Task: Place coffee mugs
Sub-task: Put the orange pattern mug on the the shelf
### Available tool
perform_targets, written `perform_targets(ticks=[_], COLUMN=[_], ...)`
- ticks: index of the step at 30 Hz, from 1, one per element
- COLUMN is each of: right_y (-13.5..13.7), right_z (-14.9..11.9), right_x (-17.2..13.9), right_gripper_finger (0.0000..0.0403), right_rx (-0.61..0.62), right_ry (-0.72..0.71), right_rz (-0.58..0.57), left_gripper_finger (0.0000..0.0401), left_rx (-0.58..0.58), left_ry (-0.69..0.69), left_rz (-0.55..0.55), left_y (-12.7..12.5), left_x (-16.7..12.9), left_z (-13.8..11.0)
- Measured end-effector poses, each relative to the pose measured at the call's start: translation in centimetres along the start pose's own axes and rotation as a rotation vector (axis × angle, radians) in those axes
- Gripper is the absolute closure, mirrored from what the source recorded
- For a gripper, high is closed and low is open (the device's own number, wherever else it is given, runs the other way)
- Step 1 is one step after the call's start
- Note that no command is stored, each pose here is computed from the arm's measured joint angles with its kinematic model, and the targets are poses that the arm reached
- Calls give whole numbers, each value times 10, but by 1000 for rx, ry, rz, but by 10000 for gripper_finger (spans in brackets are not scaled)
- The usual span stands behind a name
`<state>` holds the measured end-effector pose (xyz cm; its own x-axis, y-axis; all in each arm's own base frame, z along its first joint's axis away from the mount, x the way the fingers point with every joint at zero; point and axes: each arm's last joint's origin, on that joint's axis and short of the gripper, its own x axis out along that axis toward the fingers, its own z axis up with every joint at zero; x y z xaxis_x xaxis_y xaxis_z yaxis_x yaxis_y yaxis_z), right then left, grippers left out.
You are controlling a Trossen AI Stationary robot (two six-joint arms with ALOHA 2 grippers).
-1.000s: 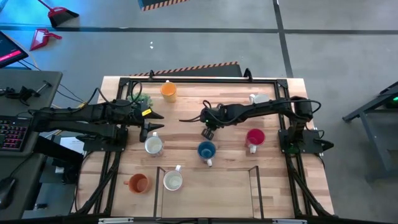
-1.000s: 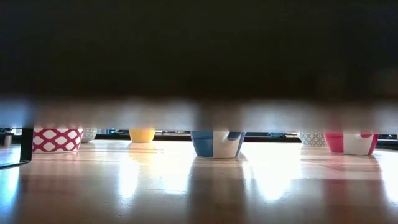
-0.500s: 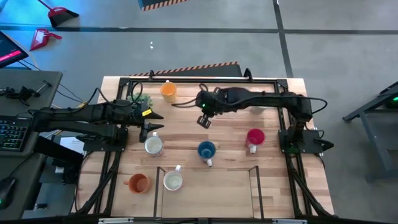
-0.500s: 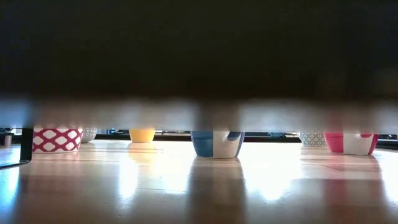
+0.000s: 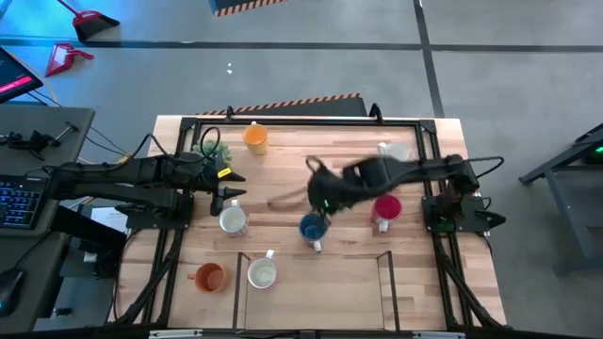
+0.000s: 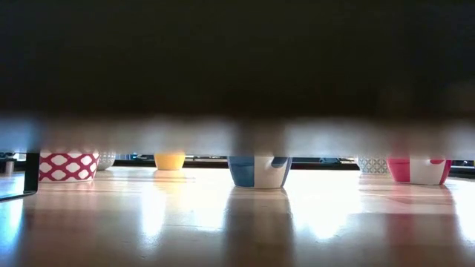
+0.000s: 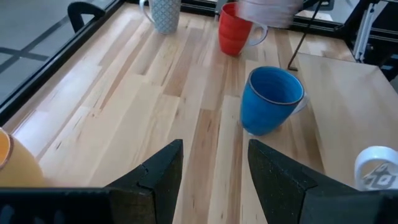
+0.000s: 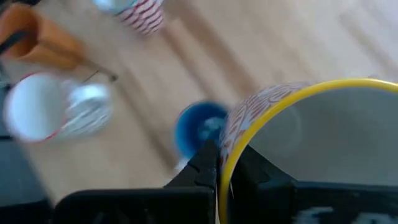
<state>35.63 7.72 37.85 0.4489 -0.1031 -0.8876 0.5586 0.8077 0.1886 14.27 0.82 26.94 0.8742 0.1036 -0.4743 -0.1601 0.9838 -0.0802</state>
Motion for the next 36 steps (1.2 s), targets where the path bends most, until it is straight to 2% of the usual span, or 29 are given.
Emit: perform_targets(ticks=[7,15,28,36], right_y=[37,66,89,94], right_z=[-50,-96,-121,-140], right_x=[-10,-3,34,37], right_gripper_finger=[403,403,403,403], right_rx=[154,273,274,304], right_ry=[26,180,262,280], right_rz=[20,3,-69,-134], left_gripper_finger=[231,231,231,231], left_rx=[24,22,-8,-9], left_ry=[-4,-16,-75,-76], left_rz=[3,2,11,11], left_y=[0,0,0,0], left_x=[0,0,0,0], left_z=[0,2,7,7])
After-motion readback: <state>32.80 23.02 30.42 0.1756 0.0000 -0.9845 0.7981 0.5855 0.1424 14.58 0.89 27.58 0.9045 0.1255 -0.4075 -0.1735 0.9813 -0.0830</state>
